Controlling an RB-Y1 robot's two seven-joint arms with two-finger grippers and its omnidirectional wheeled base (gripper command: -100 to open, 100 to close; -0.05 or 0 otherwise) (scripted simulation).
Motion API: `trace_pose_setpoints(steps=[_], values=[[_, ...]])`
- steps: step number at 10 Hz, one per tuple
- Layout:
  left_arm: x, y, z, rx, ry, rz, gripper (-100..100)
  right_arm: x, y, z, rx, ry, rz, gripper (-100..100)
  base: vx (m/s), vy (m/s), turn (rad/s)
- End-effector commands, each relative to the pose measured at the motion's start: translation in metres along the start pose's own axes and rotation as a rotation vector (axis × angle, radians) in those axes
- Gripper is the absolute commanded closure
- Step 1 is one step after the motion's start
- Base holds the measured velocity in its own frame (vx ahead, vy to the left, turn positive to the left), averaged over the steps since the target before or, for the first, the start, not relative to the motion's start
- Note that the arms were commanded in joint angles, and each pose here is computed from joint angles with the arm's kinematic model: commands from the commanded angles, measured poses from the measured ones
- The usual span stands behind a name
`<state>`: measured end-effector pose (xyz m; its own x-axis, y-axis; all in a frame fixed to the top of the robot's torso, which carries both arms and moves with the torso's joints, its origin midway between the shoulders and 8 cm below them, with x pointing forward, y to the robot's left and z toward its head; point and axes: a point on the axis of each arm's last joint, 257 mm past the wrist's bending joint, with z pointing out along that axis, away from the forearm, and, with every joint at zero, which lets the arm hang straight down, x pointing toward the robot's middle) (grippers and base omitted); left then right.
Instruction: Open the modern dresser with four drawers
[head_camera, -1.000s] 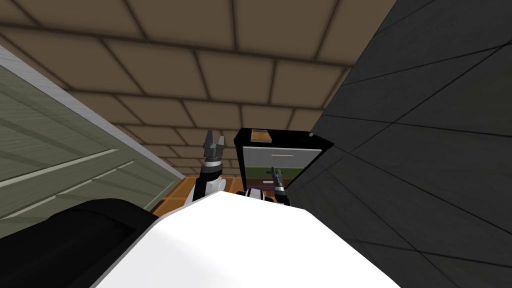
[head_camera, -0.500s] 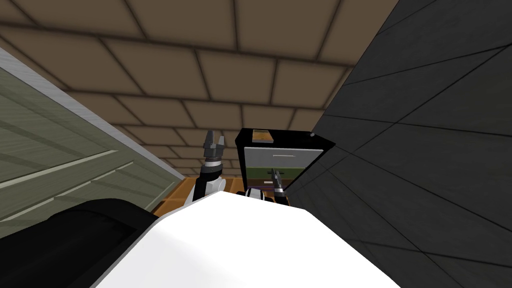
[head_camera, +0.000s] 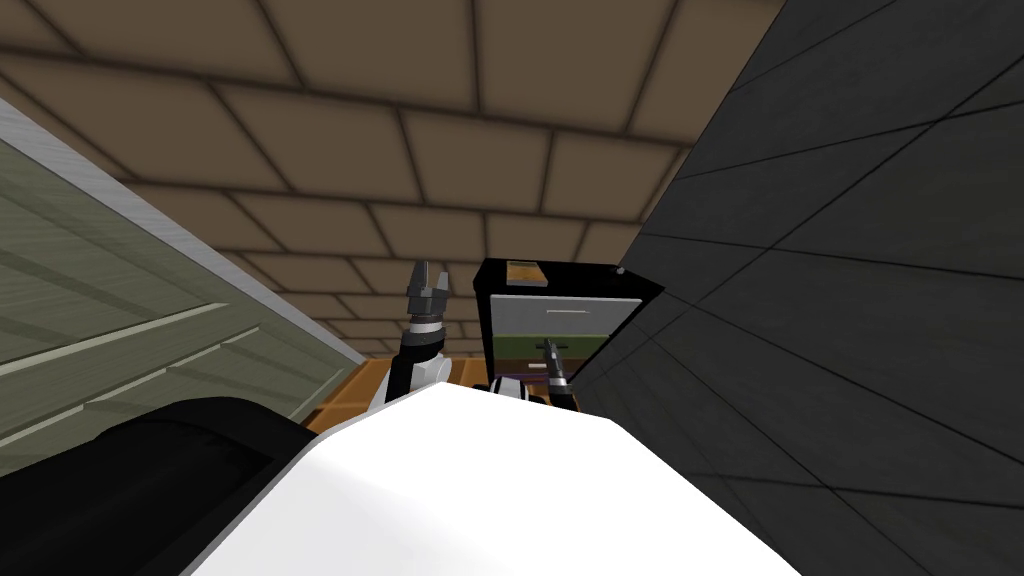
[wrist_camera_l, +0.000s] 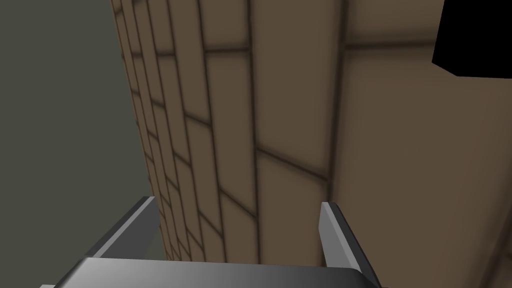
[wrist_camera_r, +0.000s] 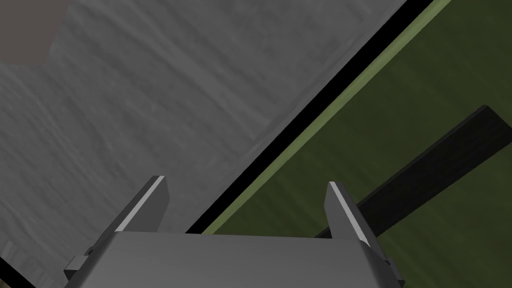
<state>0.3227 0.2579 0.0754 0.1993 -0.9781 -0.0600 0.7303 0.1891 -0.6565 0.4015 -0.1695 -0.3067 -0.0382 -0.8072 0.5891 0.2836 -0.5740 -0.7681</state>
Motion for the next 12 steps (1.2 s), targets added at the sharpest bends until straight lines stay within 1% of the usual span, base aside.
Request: trace_pose_setpoints(steps=[1,2,3,5,6,12], values=[[0.0000,0.0000,0.0000,0.000,0.000,0.000,0,-0.0169,0.0118,-0.0126,-0.034,-0.043,0.082,-100,0.003,0.027,-0.023],[0.0000,0.0000,0.0000,0.000,0.000,0.000,0,-0.0169,0.0118,-0.0126,-0.035,-0.043,0.095,-100,-0.005,0.004,-0.017],[0.0000,0.0000,0.0000,0.000,0.000,0.000,0,-0.0208,0.0161,-0.0158,-0.041,-0.054,0.125,-100,0.004,0.017,-0.002],[0.0000,0.0000,0.0000,0.000,0.000,0.000,0,-0.0212,0.0171,-0.0165,-0.044,-0.055,0.158,-100,0.006,0.013,-0.008],[0.0000,0.0000,0.0000,0.000,0.000,0.000,0,-0.0220,0.0191,-0.0178,-0.049,-0.057,0.156,-100,0.005,-0.011,-0.008],[0.0000,0.0000,0.0000,0.000,0.000,0.000,0,-0.0220,0.0191,-0.0178,-0.049,-0.057,0.156,-100,-0.002,0.000,0.005]])
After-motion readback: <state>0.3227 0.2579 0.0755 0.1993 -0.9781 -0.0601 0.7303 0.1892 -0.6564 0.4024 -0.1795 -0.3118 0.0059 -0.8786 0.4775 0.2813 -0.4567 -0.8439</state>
